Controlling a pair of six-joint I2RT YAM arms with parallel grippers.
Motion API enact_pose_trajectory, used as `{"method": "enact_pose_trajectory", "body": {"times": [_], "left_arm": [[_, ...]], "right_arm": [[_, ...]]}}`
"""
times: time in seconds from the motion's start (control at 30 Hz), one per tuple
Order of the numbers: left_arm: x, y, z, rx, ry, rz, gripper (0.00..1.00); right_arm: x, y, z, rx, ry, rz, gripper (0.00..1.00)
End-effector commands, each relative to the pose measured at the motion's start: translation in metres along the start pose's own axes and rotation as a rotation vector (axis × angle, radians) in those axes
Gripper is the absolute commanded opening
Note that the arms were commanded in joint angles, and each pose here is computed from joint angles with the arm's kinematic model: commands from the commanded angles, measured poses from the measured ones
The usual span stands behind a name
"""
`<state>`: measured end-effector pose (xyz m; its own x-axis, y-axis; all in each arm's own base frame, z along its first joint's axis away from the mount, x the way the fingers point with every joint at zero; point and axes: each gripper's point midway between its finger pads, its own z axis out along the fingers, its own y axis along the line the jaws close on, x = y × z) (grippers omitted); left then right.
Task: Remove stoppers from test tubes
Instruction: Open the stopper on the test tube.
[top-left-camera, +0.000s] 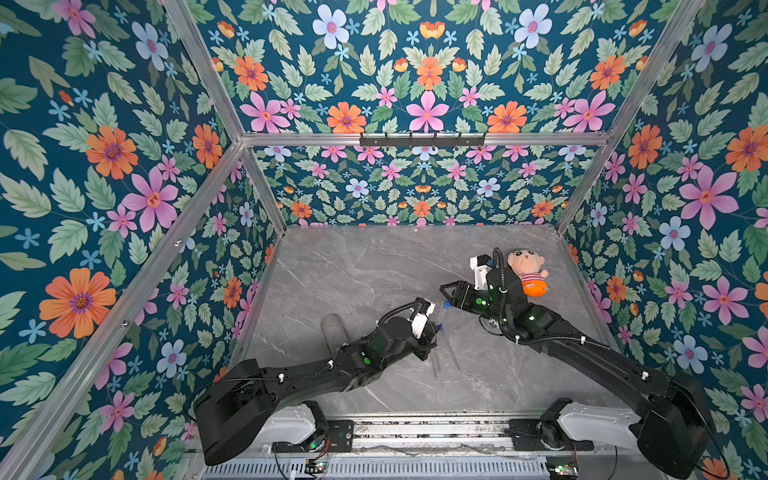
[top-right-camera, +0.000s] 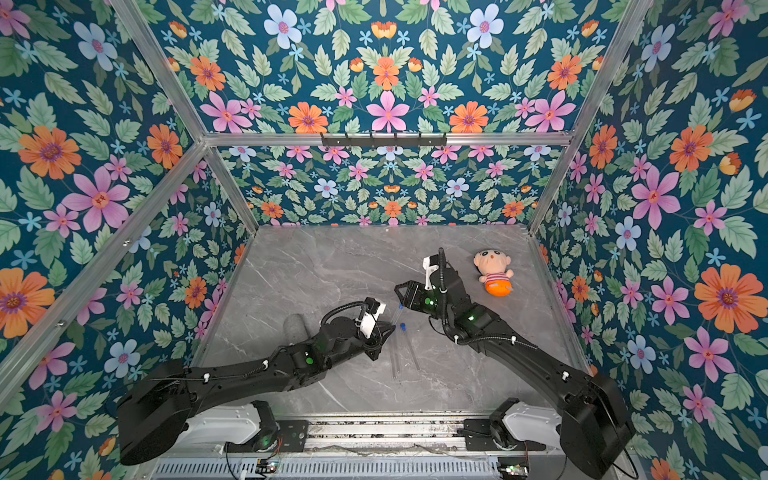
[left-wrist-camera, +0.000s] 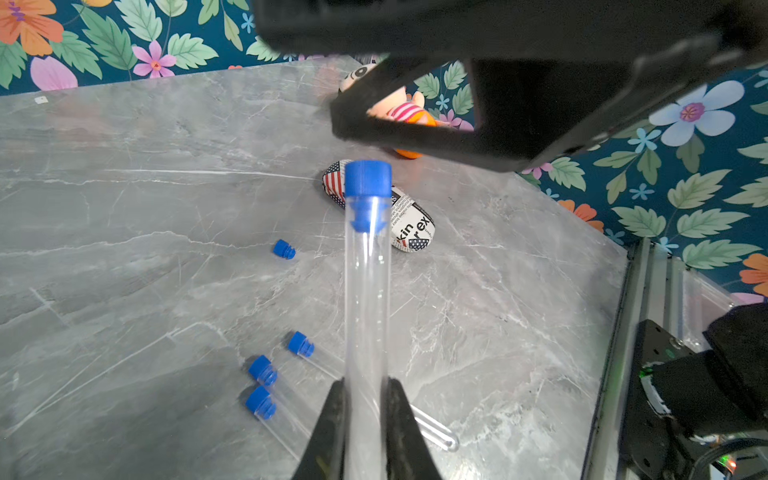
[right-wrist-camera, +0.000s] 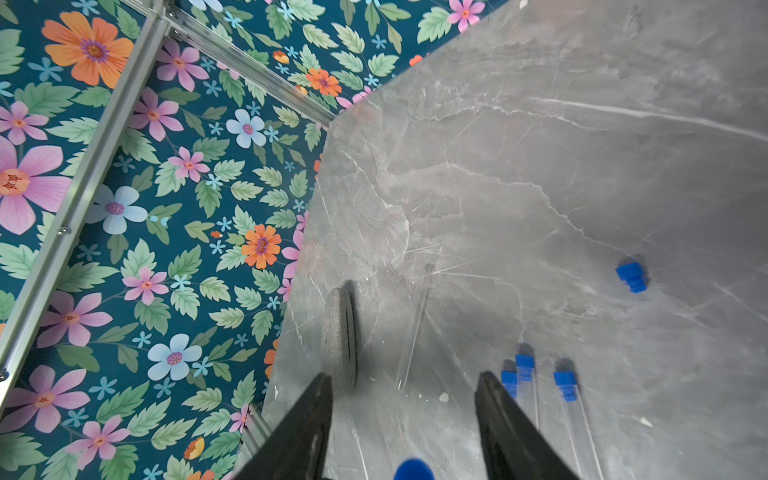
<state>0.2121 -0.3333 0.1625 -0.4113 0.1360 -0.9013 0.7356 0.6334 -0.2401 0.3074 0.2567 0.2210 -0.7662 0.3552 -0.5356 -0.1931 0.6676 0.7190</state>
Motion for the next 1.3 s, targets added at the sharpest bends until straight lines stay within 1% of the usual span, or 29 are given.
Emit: {"method": "enact_pose_trajectory", "body": {"times": [0.0,0.17,0.4,0.67,1.27], "left_arm": [[-0.008,-0.005,0.001,0.026,-0.037,-0.001,0.17],[-0.007,-0.004,0.002,0.025,-0.041,-0.011,0.16],[-0.009,-0.002,0.001,0.011,-0.052,-0.016,0.16],[-0.01,0.0,0.004,-0.005,-0.049,-0.015,0.15],[-0.007,0.001,0.006,-0.012,-0.036,-0.017,0.15]], "right_arm": [[-0.002,0.01,0.005,-0.042,0.013,0.027,0.54],[0.001,0.01,0.011,-0.051,0.024,0.039,0.5],[0.005,0.004,0.018,-0.042,0.039,0.057,0.46],[0.009,0.001,0.021,-0.039,0.05,0.063,0.34],[0.01,-0.004,0.025,-0.023,0.053,0.063,0.23]]}}
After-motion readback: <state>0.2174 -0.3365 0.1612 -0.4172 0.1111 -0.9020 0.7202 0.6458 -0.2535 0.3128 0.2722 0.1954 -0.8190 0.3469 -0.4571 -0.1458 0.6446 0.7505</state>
